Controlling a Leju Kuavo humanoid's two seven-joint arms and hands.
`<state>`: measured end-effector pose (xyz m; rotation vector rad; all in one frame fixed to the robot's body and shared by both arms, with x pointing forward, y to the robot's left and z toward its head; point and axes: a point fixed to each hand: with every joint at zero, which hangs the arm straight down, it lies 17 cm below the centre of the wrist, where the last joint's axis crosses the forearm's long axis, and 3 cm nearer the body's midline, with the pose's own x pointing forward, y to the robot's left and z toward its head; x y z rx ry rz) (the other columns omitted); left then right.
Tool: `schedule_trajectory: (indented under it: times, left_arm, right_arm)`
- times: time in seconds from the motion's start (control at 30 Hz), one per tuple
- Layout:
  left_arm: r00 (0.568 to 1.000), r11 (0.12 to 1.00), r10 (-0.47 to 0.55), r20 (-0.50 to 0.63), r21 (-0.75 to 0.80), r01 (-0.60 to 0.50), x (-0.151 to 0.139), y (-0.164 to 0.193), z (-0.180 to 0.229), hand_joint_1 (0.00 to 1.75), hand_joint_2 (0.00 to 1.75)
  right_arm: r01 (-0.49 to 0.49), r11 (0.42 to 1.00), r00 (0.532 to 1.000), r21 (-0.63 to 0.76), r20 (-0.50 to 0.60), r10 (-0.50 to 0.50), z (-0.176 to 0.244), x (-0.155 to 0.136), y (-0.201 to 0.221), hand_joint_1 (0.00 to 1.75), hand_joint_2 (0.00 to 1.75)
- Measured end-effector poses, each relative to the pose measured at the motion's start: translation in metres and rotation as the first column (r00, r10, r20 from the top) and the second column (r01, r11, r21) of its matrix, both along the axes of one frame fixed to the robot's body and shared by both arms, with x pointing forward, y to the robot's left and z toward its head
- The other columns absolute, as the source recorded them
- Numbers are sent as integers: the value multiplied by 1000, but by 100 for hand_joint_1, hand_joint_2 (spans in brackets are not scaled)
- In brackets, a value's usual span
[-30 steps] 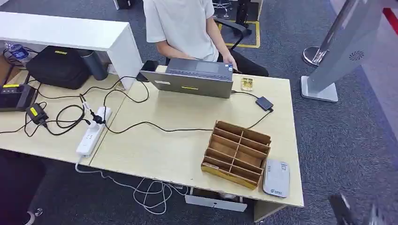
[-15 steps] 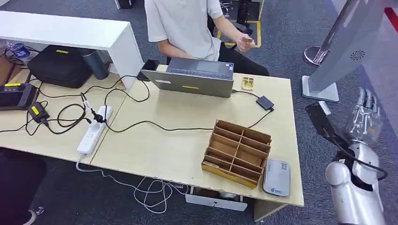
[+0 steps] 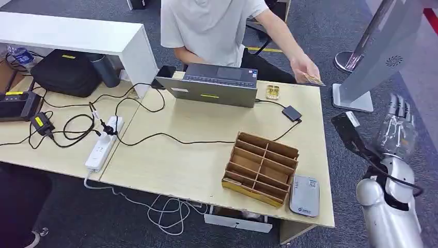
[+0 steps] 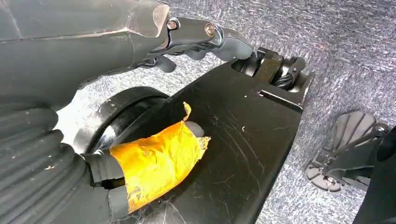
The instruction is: Pass the card to the sensor for recognition and then transmit it.
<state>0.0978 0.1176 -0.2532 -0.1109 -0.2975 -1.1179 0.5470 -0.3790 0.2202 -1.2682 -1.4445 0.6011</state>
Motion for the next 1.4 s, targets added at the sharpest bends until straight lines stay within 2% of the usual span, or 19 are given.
schedule_trajectory:
  times: [0.2, 0.23, 0.43, 0.53, 0.97, 1.0, 1.07, 1.1, 1.23, 1.27, 1.4]
  left_arm:
    - [1000, 1000, 0, 0, 0, 0, 0, 0, 0, 0, 175]
    - [1000, 1000, 0, 0, 0, 0, 0, 0, 0, 0, 175]
    - [1000, 1000, 3, 0, -1, -3, 0, 0, 0, 0, 175]
    - [1000, 1000, -4, -4, -3, 4, -1, -1, 0, 0, 175]
    - [1000, 1000, -5, -9, -21, 5, -2, -4, 1, 0, 175]
    - [1000, 1000, -4, -17, -30, 4, -3, -5, 2, 0, 0]
    - [999, 997, 2, -41, -75, -5, -7, -13, 5, 0, 0]
    - [998, 995, 5, -57, -101, -11, -10, -18, 7, 0, 175]
    - [996, 988, 18, -89, -152, -32, -15, -28, 11, 0, 175]
    - [996, 987, 19, -91, -157, -34, -15, -29, 11, 0, 175]
    - [995, 985, 29, -100, -167, -45, -16, -31, 12, 0, 175]
  right_arm:
    - [0, 1000, 1000, 0, 0, 0, 0, 0, 0, 0, 175]
    - [0, 1000, 1000, 0, 0, 0, 0, 0, 0, 0, 0]
    - [-5, 1000, 1000, -10, 6, 6, 2, 0, 1, 0, 0]
    - [-50, 996, 998, -69, 35, 53, 24, 11, 26, 0, 0]
    - [-76, 994, 996, -81, 38, 79, 30, 17, 40, 0, 0]
    - [-83, 993, 995, -82, 42, 87, 35, 20, 44, 0, 0]
    - [-104, 991, 993, -87, 52, 109, 44, 27, 56, 0, 0]
    - [-116, 989, 991, -86, 58, 121, 49, 31, 63, 0, 0]
    - [-159, 984, 983, -76, 77, 165, 67, 44, 88, 0, 0]
    - [-166, 983, 982, -77, 78, 172, 69, 46, 92, 175, 0]
    - [-208, 976, 974, -68, 78, 213, 71, 51, 108, 175, 0]
